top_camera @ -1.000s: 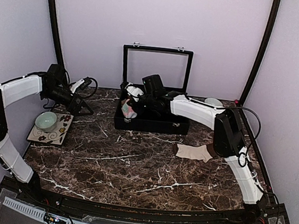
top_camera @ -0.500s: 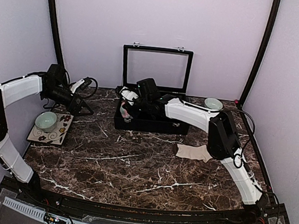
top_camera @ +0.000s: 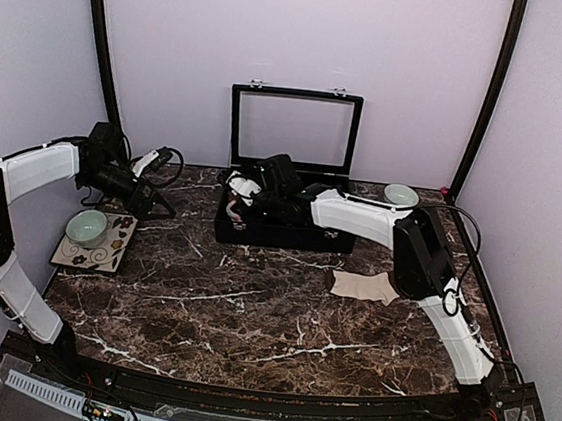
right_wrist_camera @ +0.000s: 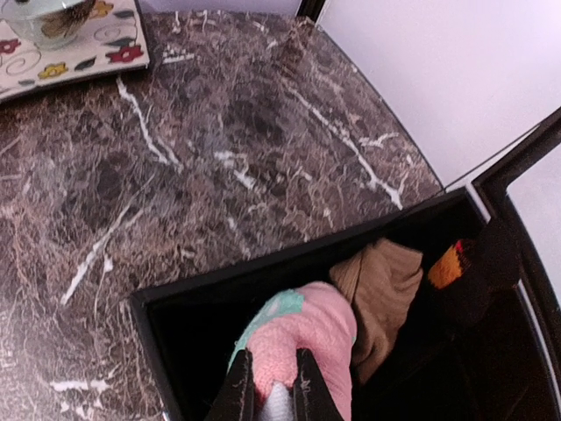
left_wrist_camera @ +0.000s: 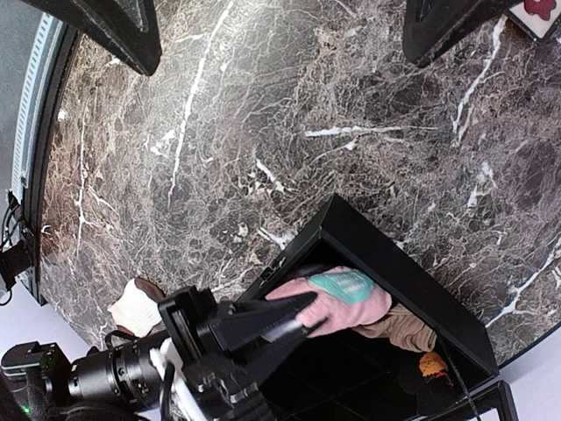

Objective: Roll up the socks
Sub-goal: Place the sock at the center of the board.

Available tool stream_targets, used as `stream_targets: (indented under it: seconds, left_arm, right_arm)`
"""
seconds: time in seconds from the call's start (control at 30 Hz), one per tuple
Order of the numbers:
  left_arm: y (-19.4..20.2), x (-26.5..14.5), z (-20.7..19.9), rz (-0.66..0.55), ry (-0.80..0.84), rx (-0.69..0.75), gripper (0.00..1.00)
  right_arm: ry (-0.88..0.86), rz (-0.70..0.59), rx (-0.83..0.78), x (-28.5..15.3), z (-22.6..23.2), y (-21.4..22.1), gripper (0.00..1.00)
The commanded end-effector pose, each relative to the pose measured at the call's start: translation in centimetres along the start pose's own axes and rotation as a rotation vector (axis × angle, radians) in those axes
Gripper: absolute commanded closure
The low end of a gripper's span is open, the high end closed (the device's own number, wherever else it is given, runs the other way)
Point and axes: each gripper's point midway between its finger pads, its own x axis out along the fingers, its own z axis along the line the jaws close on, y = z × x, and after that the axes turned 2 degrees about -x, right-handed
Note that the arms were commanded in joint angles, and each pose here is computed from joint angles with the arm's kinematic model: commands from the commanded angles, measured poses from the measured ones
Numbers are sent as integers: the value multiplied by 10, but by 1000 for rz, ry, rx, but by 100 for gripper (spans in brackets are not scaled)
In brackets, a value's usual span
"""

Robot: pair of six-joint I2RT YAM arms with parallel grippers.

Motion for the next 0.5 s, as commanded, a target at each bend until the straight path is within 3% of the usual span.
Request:
stream_targets:
  seconds: [0.0,0.2,0.47]
  left_arm:
    - [-1,-6,-7,-12,-3,15,1]
    - [-2,-7,-7,-14,-3,16,1]
    - [-2,-8,-8,-17,-6,18,1]
  right_arm:
    - [-79,170,66,-1,18,71,100]
    - [-111,187,65,-14,20,67,100]
    - [-119,213,113,11,16,66,100]
